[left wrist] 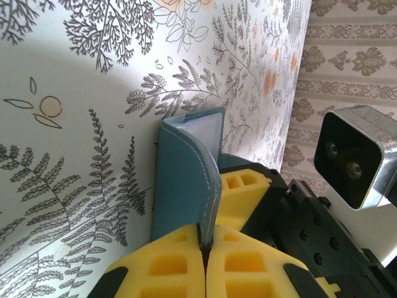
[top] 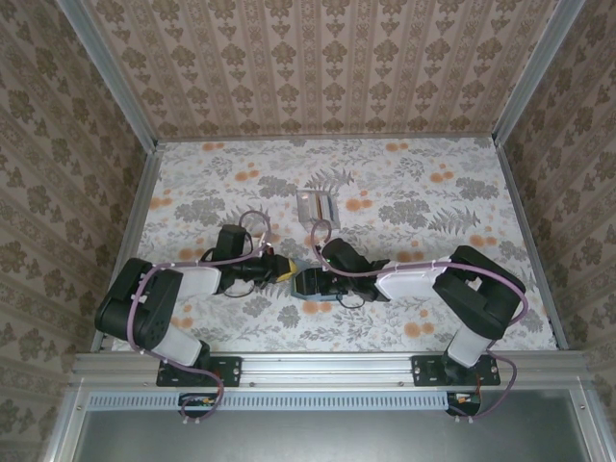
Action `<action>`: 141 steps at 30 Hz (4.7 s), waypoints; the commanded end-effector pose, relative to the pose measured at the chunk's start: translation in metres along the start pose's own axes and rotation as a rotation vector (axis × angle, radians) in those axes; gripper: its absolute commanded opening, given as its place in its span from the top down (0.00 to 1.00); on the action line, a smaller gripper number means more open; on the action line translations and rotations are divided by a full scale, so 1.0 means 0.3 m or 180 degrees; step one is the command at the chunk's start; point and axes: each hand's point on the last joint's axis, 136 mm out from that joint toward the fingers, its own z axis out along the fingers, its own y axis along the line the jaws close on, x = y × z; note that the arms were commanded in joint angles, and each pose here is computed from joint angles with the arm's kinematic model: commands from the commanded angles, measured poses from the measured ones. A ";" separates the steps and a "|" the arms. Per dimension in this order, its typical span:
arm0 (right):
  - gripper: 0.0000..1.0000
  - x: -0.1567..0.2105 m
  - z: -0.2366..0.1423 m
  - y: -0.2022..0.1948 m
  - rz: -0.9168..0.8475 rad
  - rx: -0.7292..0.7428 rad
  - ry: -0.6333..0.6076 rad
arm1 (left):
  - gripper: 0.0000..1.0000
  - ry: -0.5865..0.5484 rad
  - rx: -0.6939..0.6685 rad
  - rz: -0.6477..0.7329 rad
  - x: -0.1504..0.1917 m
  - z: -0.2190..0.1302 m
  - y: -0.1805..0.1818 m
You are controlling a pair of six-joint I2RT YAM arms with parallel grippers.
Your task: Put the credit cards into the card holder
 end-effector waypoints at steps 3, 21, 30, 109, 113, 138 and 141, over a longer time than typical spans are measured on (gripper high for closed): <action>0.32 -0.022 -0.017 0.054 -0.0016 -0.0130 -0.0041 | 1.00 0.0081 0.0019 -0.0068 0.019 0.011 0.019; 0.46 0.028 0.023 0.009 -0.0029 0.0073 0.0093 | 0.96 0.0096 -0.0011 -0.0146 0.021 0.016 0.030; 0.50 0.012 -0.013 0.019 -0.0097 0.0056 0.0017 | 0.76 0.0092 -0.0059 -0.0140 0.015 0.015 0.034; 0.26 -0.655 -0.205 -0.125 -0.0917 0.2468 -0.0583 | 0.73 -0.0072 -0.0499 0.0061 0.005 -0.027 0.055; 0.22 -0.690 -0.134 -0.152 -0.1034 0.2570 -0.0435 | 0.74 -0.0070 -0.0505 0.0053 0.006 -0.025 0.056; 0.30 -0.783 -0.194 -0.253 -0.1078 0.3263 -0.0663 | 0.78 0.0022 -0.0531 0.0049 0.020 -0.005 0.060; 0.33 -0.794 -0.210 -0.249 -0.1176 0.3341 -0.0680 | 0.78 0.0034 -0.0549 0.0046 0.026 -0.002 0.067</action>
